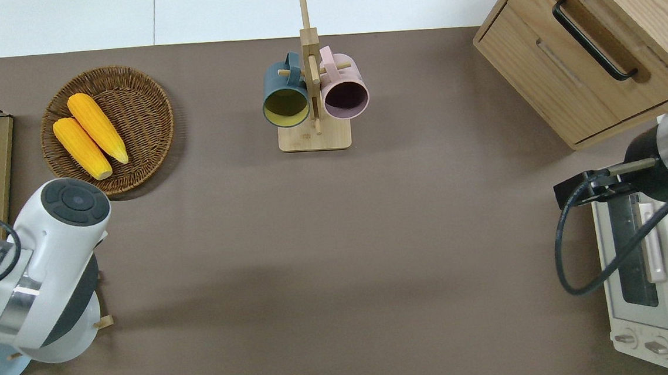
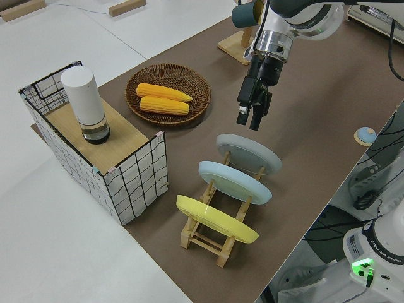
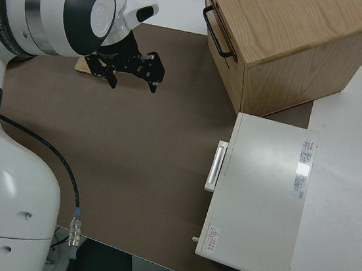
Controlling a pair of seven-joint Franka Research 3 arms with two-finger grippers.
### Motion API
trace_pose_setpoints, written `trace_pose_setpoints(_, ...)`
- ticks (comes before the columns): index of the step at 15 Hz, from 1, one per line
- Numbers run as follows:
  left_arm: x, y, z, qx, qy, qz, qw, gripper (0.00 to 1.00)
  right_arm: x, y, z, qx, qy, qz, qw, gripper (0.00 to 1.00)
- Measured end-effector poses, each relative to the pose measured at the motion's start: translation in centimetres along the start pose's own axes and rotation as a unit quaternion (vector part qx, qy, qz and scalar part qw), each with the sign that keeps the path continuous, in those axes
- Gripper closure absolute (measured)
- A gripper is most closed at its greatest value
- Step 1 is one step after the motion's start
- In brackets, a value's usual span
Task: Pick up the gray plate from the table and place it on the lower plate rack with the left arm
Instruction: 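Open the left gripper and raise it away from the rack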
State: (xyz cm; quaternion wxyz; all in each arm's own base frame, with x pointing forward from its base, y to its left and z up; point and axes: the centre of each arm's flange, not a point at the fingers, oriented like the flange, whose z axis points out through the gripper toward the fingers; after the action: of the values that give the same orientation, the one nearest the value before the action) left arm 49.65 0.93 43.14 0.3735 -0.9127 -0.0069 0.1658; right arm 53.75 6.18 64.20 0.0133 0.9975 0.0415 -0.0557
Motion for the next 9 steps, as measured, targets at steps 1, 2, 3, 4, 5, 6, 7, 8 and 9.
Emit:
trace_pose_setpoints(1, 0.0, -0.3, -1.0, -0.028, 0.003, 0.006, 0.9996, 0.0, 0.0, 0.0, 0.0, 0.0, 0.0, 0.0, 1.0, 0.01)
trace_pose_setpoints(2, 0.0, -0.7, -2.1, -0.059, 0.007, 0.011, 0.9982, 0.01, 0.0, 0.0, 0.0, 0.0, 0.0, 0.0, 1.0, 0.01)
trace_pose_setpoints(3, 0.0, -1.1, -3.1, -0.09, 0.012, 0.015, 0.9958, 0.0, 0.0, 0.0, 0.0, 0.0, 0.0, 0.0, 1.0, 0.01)
trace_pose_setpoints(4, 0.0, -1.5, -4.1, -0.119, 0.017, 0.02, 0.9926, 0.0, 0.0, 0.0, 0.0, 0.0, 0.0, 0.0, 1.0, 0.01)
trace_pose_setpoints(5, 0.0, -1.9, -5.0, -0.147, 0.023, 0.024, 0.9886, 0.01, 0.0, 0.0, 0.0, 0.0, 0.0, 0.0, 1.0, 0.01)
trace_pose_setpoints(6, -0.1, -2.1, -5.7, -0.173, 0.026, 0.026, 0.9842, 0.0, 0.0, 0.0, 0.0, 0.0, 0.0, 0.0, 1.0, 0.01)
trace_pose_setpoints(7, -0.1, -2.2, -6.1, -0.195, 0.027, 0.029, 0.9801, 0.0, 0.0, 0.0, 0.0, 0.0, 0.0, 0.0, 1.0, 0.01)
trace_pose_setpoints(8, -0.2, -2.0, -6.4, -0.22, 0.026, 0.033, 0.9746, 0.0, 0.0, 0.0, 0.0, 0.0, 0.0, 0.0, 1.0, 0.01)
trace_pose_setpoints(9, -0.2, -1.9, -6.9, -0.244, 0.026, 0.035, 0.9688, 0.0, 0.0, 0.0, 0.0, 0.0, 0.0, 0.0, 1.0, 0.01)
